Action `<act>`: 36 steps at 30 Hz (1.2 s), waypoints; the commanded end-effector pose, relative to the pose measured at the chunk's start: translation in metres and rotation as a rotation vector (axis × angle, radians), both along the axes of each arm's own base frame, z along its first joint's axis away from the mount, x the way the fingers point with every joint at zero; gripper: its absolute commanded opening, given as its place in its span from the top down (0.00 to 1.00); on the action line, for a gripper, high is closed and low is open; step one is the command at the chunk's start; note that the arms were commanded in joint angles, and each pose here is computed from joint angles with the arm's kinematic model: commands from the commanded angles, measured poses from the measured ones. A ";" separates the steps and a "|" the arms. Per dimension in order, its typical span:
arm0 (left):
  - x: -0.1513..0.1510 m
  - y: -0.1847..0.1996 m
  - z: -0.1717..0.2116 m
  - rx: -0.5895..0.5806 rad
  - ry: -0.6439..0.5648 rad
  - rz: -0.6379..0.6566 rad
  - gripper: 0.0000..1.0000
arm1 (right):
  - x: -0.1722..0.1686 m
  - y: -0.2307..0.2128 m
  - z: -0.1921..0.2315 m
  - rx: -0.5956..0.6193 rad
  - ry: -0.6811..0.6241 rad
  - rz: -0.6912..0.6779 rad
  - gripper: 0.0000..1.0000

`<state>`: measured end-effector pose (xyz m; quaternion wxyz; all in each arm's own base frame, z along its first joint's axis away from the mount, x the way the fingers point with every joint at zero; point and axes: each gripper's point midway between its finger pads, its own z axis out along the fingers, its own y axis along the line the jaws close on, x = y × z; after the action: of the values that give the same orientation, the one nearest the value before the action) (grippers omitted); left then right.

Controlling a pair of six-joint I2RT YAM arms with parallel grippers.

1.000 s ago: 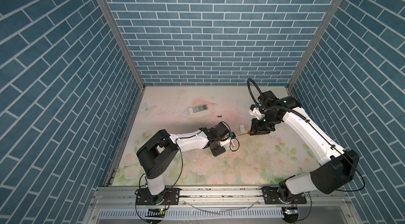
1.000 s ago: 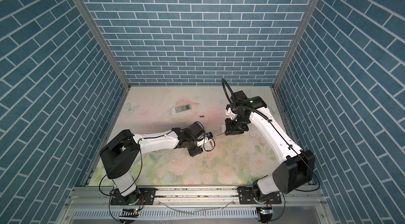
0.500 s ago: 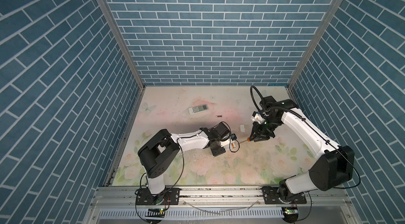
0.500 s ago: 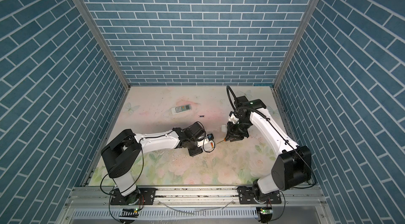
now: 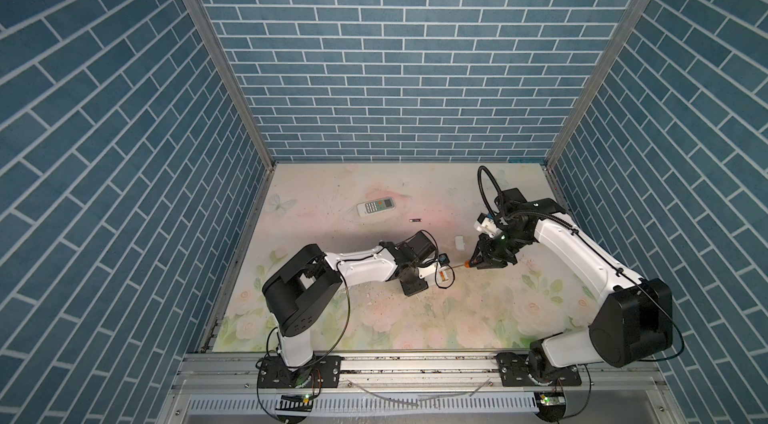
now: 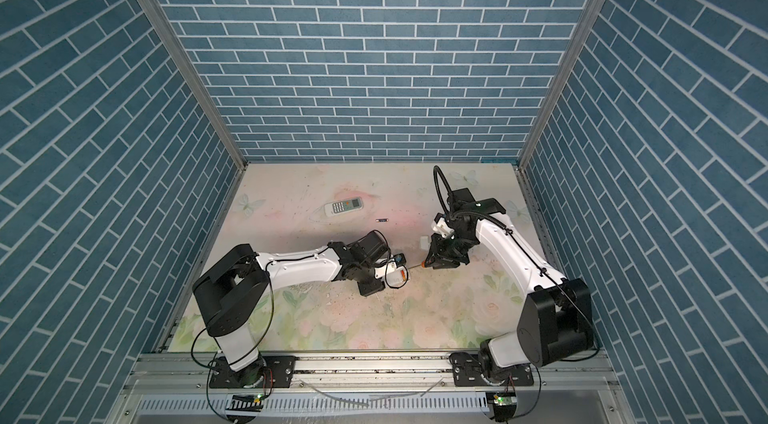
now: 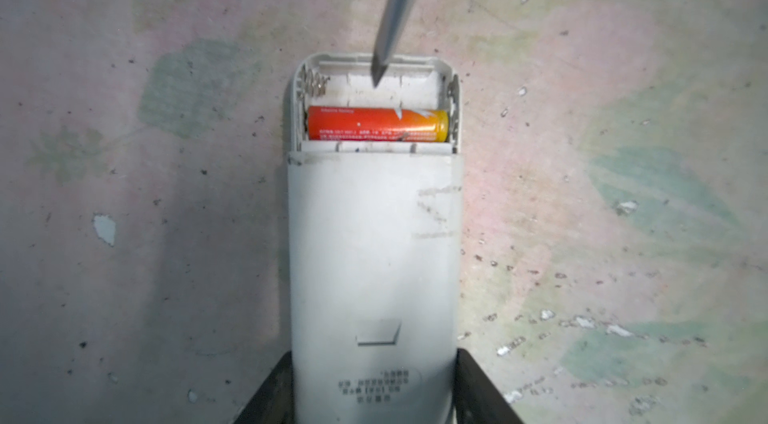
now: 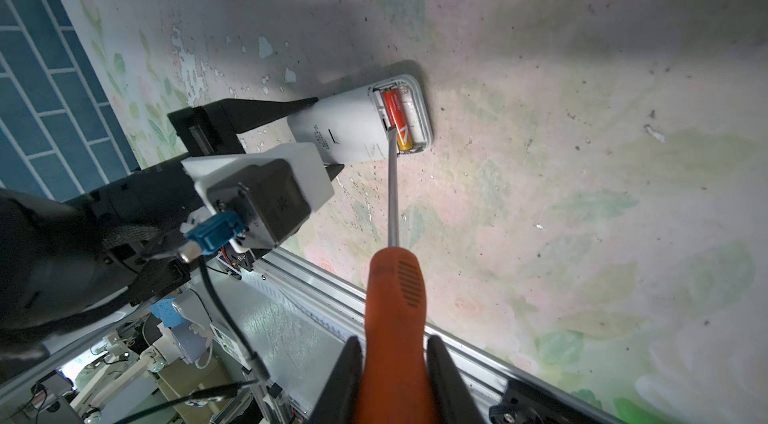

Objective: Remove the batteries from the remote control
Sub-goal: 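Lower the screwdriver tip to the red battery while the left gripper tilts the remote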

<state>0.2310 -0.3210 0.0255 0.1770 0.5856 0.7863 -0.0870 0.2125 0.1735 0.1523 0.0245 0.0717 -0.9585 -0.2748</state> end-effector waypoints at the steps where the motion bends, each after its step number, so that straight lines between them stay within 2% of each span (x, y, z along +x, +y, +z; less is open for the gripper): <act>1: -0.010 0.001 -0.008 0.034 0.045 -0.044 0.64 | 0.000 0.004 0.004 0.061 -0.115 0.080 1.00; 9: -0.020 0.012 -0.011 0.095 0.136 -0.109 0.64 | -0.004 -0.010 0.006 -0.004 -0.208 0.141 1.00; 19: -0.010 0.031 -0.006 0.111 0.207 -0.085 0.63 | -0.011 -0.013 0.006 -0.028 -0.146 0.133 1.00; 23: -0.003 0.034 -0.005 0.123 0.198 -0.073 0.59 | -0.011 -0.015 0.005 -0.045 -0.138 0.124 1.00; 29: 0.009 0.037 -0.008 0.154 0.172 -0.018 0.46 | -0.013 -0.015 0.003 -0.058 -0.127 0.138 1.00; 36: 0.018 0.028 0.018 0.023 0.205 0.083 0.33 | -0.012 -0.013 0.009 -0.049 -0.149 0.143 1.00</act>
<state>0.2448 -0.2908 0.0270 0.0797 0.5671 0.8122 -0.1109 0.2010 0.1590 0.1514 -0.0185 0.1437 -0.9594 -0.2420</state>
